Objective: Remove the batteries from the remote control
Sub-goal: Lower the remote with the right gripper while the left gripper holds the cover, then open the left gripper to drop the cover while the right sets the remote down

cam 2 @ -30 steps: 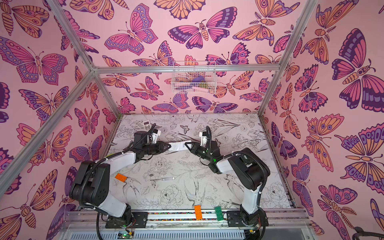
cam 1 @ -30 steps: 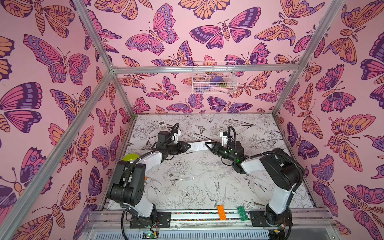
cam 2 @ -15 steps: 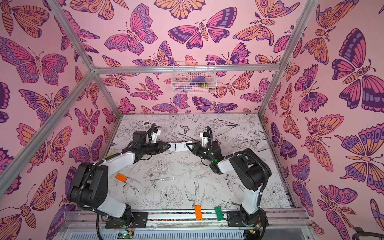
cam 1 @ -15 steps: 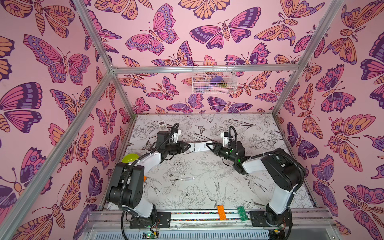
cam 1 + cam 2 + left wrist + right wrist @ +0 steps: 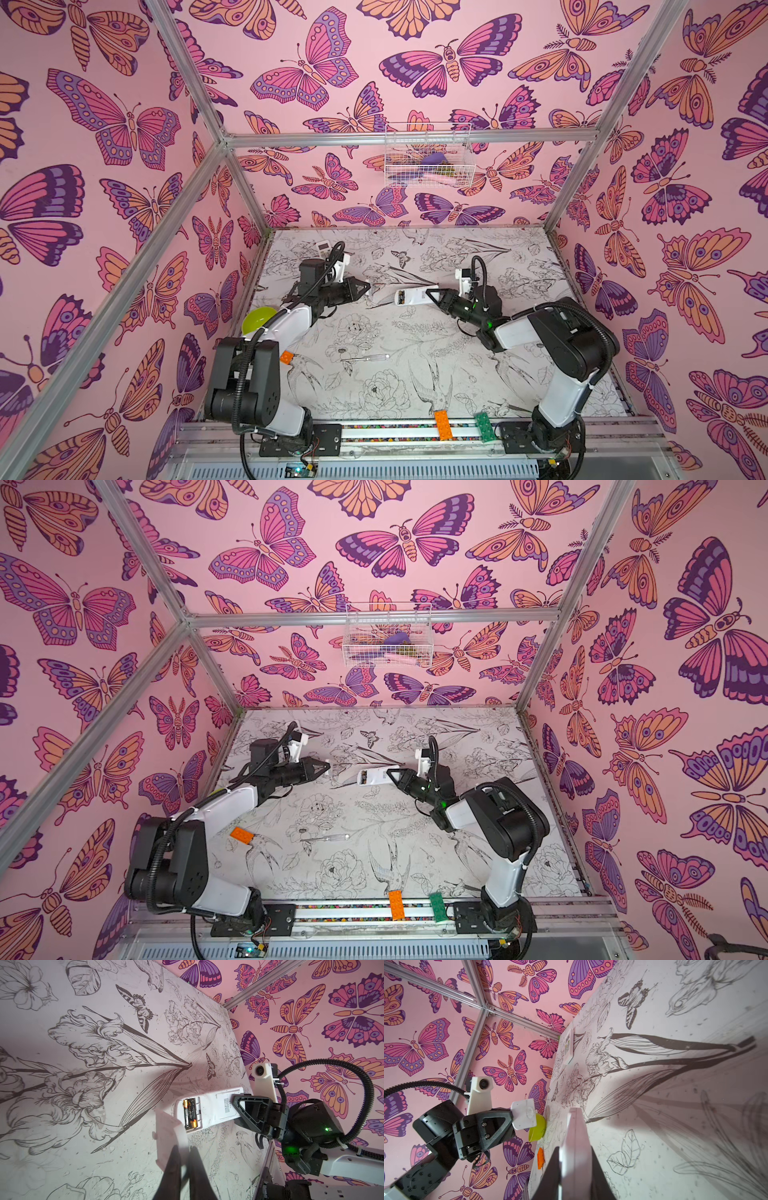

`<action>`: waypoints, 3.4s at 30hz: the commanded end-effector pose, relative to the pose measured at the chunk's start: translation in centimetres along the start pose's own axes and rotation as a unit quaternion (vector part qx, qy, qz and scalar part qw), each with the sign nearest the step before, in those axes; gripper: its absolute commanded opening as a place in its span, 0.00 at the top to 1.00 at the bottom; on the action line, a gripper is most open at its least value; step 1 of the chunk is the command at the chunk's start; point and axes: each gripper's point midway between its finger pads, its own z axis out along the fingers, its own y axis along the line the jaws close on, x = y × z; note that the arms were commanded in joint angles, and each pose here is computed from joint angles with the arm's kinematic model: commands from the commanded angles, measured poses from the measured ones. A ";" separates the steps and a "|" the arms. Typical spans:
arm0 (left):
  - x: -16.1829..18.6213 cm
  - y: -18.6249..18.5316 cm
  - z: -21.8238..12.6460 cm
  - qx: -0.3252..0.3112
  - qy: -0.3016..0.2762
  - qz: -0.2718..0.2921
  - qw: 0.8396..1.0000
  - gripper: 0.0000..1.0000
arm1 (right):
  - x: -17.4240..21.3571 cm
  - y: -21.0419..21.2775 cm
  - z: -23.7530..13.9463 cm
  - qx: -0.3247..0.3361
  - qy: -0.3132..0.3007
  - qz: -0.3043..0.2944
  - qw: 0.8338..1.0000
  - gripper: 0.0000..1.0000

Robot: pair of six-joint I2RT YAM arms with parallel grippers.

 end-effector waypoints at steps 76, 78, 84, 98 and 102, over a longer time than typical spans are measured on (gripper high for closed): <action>6.5 8.5 1.4 -0.234 0.156 0.275 0.919 0.54 | 3.6 -3.4 -3.5 0.119 0.056 -0.023 0.991 0.76; 5.6 7.8 1.0 -0.234 0.139 0.286 0.919 0.49 | 3.2 -3.2 -3.4 0.118 0.049 -0.025 0.992 0.75; 2.6 6.5 -1.1 -0.246 0.094 0.287 0.921 0.39 | 2.8 -3.3 -3.0 0.127 0.047 -0.021 0.991 0.72; -0.9 5.6 -4.9 -0.236 0.028 0.245 0.940 0.12 | 2.1 -5.4 -3.1 0.174 0.047 -0.040 0.983 0.62; -1.5 5.3 -5.6 -0.234 0.018 0.246 0.940 0.07 | 2.2 -6.9 -2.6 0.185 0.059 -0.026 0.981 0.62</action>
